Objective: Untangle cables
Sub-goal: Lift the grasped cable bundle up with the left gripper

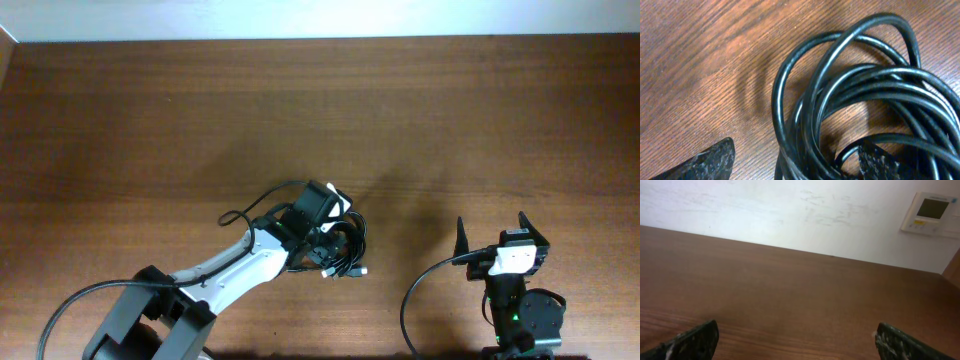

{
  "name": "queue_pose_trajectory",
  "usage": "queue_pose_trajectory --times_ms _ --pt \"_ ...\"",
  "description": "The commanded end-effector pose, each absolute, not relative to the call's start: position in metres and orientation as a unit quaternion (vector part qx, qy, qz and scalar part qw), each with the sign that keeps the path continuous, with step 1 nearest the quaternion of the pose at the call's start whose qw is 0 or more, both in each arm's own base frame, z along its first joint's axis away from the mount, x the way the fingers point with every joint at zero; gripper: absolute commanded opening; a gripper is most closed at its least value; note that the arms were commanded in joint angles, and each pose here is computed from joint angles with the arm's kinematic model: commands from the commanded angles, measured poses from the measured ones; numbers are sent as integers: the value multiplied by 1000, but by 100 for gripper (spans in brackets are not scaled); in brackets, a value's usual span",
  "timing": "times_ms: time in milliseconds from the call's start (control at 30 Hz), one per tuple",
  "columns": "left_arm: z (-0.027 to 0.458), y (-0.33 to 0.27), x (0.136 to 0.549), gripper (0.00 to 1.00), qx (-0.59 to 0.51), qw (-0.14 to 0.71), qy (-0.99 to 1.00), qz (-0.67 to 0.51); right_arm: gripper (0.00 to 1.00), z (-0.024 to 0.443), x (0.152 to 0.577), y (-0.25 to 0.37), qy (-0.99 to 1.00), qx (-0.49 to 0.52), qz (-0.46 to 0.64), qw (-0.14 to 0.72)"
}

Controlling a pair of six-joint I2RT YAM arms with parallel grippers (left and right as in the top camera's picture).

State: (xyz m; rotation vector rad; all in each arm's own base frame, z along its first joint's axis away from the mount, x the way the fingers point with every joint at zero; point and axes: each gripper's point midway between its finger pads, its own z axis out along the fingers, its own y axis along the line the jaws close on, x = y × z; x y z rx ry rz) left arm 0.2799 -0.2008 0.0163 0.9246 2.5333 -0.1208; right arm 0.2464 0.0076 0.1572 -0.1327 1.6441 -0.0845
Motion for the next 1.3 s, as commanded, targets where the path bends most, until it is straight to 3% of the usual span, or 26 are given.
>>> queue_pose_trajectory --times_ms 0,33,67,100,167,233,300,333,367,500,600,667,833,967,1233,1267 --pt "19 -204 282 44 338 222 913 -44 99 155 246 3 734 -50 -47 676" --pt "19 -204 282 31 339 222 913 -44 99 155 246 3 734 -50 -47 676" --pt "19 -204 282 26 349 221 910 -42 99 155 246 3 734 -51 -47 676" --pt "16 -202 280 39 355 215 909 -38 99 155 246 3 734 -50 -47 676" --pt "3 -200 277 52 357 197 913 -33 99 155 246 3 734 -50 -47 676" --pt "-6 -199 276 51 357 187 915 -30 99 155 246 3 734 -51 -47 676" --pt "-6 -200 277 35 357 191 914 -31 99 155 246 3 734 -50 -47 676" --pt "-4 -201 279 14 357 192 914 -31 99 155 246 3 734 -50 -47 676" --pt "-2 -202 281 0 356 196 913 -31 99 155 246 3 734 -50 -47 676" --pt "33 -217 301 0 336 243 908 -50 99 155 246 3 734 -51 -47 676" --pt "99 -240 342 0 134 335 917 -169 99 155 246 3 734 -50 -47 676" --pt "109 -243 346 0 66 294 912 -278 99 155 246 3 734 -51 -47 676" --pt "110 -196 358 0 6 241 907 -346 99 155 246 3 734 -50 -47 676" --pt "94 -152 369 0 -128 226 920 -294 99 155 246 3 734 -50 -47 676" --pt "89 -145 369 0 -137 228 924 -274 99 155 246 3 734 -50 -47 676" --pt "92 -154 365 0 -126 214 921 -299 99 172 247 6 710 -45 -33 702"
